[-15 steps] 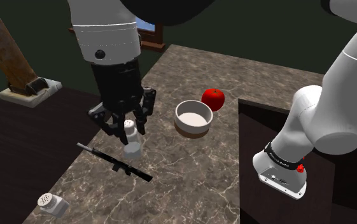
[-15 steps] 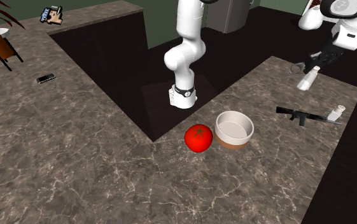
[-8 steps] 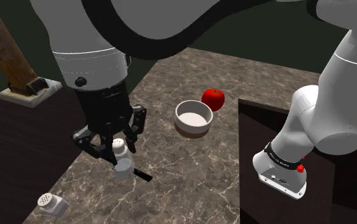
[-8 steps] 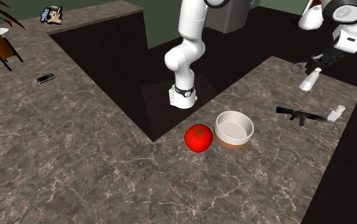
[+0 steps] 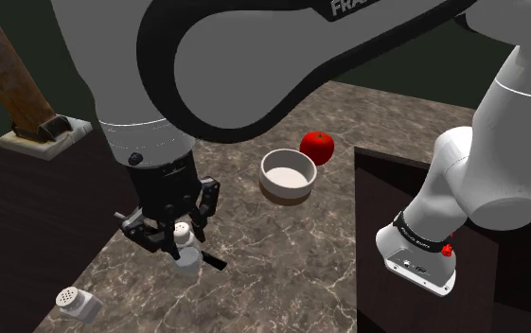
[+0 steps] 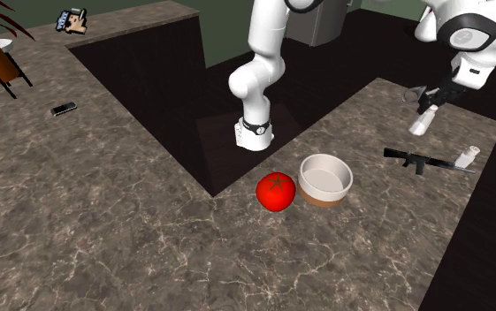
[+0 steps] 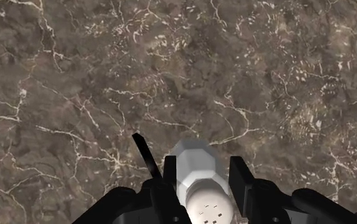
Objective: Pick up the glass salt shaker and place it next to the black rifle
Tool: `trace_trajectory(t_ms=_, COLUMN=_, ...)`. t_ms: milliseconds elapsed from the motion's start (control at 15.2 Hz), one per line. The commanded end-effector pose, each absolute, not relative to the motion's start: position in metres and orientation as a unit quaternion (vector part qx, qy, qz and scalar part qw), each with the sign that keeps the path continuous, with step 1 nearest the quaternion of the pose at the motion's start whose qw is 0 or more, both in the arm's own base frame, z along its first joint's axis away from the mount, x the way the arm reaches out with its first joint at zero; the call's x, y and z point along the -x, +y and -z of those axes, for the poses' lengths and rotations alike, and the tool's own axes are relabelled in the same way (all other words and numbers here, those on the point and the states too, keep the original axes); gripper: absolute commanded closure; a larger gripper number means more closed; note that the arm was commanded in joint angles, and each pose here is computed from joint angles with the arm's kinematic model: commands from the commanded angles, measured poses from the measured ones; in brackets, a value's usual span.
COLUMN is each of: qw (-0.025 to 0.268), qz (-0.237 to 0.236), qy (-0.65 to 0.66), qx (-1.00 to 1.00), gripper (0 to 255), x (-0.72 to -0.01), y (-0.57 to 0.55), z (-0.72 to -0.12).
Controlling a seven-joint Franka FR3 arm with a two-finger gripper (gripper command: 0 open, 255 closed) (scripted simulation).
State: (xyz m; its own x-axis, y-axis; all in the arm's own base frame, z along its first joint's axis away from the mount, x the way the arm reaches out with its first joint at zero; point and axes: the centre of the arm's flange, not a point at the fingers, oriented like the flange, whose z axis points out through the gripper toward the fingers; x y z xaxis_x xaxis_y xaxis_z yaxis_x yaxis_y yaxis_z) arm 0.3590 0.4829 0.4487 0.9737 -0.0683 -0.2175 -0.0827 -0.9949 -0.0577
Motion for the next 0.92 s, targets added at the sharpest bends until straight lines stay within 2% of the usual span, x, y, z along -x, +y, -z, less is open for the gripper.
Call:
trace_trajectory(t_ms=0, qw=0.033, qz=-0.108, qy=0.038, qx=0.993, gripper=255, x=-0.36, y=0.483, z=-0.438)
trace_trajectory(t_ms=858, qw=0.033, qz=-0.108, qy=0.038, qx=0.993, gripper=255, x=-0.36, y=0.483, z=-0.37)
